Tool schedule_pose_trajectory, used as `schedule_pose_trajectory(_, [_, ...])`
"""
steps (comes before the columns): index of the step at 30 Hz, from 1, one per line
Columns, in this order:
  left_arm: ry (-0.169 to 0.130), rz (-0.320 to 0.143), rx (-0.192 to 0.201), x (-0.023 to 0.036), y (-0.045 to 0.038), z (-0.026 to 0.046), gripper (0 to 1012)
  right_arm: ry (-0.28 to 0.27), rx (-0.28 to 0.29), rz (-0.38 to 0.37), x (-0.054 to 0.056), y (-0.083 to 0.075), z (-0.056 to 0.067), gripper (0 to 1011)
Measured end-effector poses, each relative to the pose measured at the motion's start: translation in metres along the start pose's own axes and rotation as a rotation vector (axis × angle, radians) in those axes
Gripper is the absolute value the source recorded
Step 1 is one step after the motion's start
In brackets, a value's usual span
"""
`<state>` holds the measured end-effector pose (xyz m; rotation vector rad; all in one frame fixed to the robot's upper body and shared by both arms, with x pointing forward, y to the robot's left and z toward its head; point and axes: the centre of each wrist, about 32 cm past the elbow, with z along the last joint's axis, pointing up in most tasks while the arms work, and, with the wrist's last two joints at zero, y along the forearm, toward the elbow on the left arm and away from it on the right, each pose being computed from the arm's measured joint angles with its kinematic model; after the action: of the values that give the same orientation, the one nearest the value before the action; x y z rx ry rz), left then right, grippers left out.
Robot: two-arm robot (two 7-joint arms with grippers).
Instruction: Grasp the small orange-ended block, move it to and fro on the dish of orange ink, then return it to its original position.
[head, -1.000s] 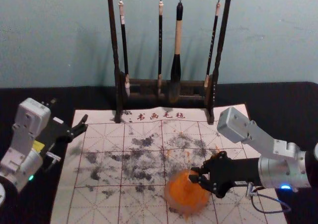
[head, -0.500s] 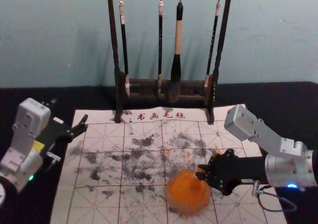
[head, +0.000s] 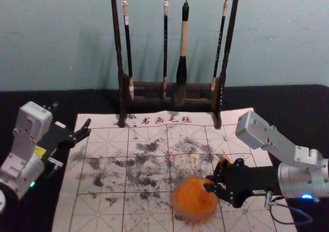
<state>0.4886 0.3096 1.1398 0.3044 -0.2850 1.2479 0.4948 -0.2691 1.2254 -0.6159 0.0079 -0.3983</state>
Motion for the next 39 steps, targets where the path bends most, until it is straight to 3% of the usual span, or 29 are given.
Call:
schedule_pose_trajectory(22, [0.0,0.0,0.0,0.0,0.0,0.0,1001,0.0,0.029,0.026,-0.002,0.008,0.011,86])
schedule_pose_trajectory(30, [0.0,0.0,0.0,0.0,0.0,0.0,1001,0.02,0.035,-0.021,0.002,0.003,0.013,86])
schedule_pose_trajectory(39, [0.0,0.0,0.0,0.0,0.0,0.0,1001,0.052,0.048,-0.122,0.008,-0.014,0.013,86])
